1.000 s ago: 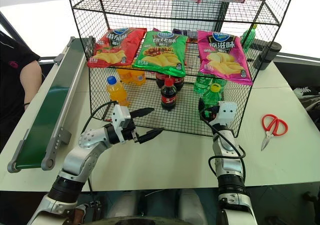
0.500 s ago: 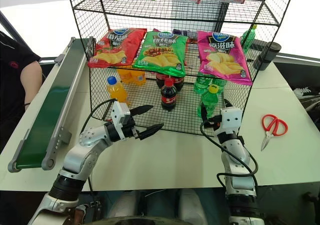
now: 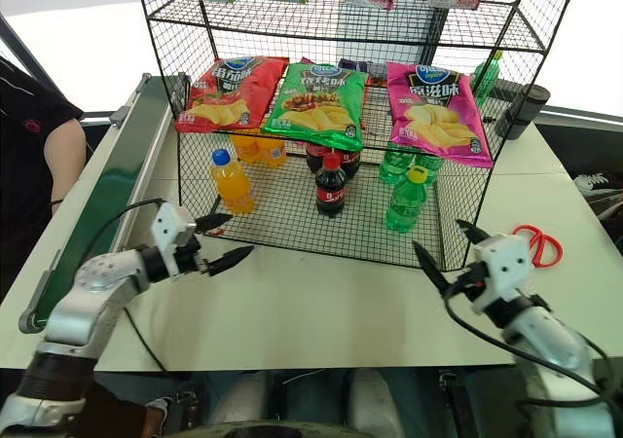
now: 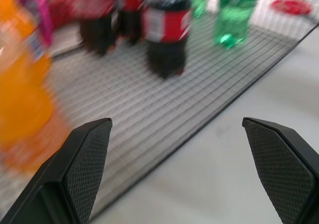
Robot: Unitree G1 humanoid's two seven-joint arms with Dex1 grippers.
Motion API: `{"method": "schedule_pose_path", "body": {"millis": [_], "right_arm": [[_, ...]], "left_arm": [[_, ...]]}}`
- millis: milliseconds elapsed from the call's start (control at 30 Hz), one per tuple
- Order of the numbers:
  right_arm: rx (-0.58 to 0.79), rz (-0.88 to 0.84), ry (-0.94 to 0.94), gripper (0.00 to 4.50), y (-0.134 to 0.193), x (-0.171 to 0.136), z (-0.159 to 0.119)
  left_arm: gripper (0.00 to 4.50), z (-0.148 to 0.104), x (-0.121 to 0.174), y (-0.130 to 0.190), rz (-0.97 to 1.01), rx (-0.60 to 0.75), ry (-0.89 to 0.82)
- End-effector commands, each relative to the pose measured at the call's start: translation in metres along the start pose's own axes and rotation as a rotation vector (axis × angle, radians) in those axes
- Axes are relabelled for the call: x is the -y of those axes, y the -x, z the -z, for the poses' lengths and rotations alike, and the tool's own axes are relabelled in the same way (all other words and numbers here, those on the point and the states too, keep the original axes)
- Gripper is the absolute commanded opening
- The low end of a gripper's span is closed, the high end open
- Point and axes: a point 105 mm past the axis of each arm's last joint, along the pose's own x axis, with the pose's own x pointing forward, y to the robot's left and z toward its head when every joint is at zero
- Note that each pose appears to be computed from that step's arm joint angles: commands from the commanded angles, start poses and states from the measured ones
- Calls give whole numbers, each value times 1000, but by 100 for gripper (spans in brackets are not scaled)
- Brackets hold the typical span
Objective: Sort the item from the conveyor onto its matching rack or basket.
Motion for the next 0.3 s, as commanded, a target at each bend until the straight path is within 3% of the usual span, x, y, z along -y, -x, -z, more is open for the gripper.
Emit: {"method": "schedule_pose_path", "body": {"millis": [33, 300], "right_arm": [[31, -16, 13, 444, 8, 7, -12], [5, -2, 8, 444, 15, 20, 2]], "left_arm": [[450, -8, -7, 11, -15, 26, -40], [450, -7, -7, 15, -20, 30, -37]]}}
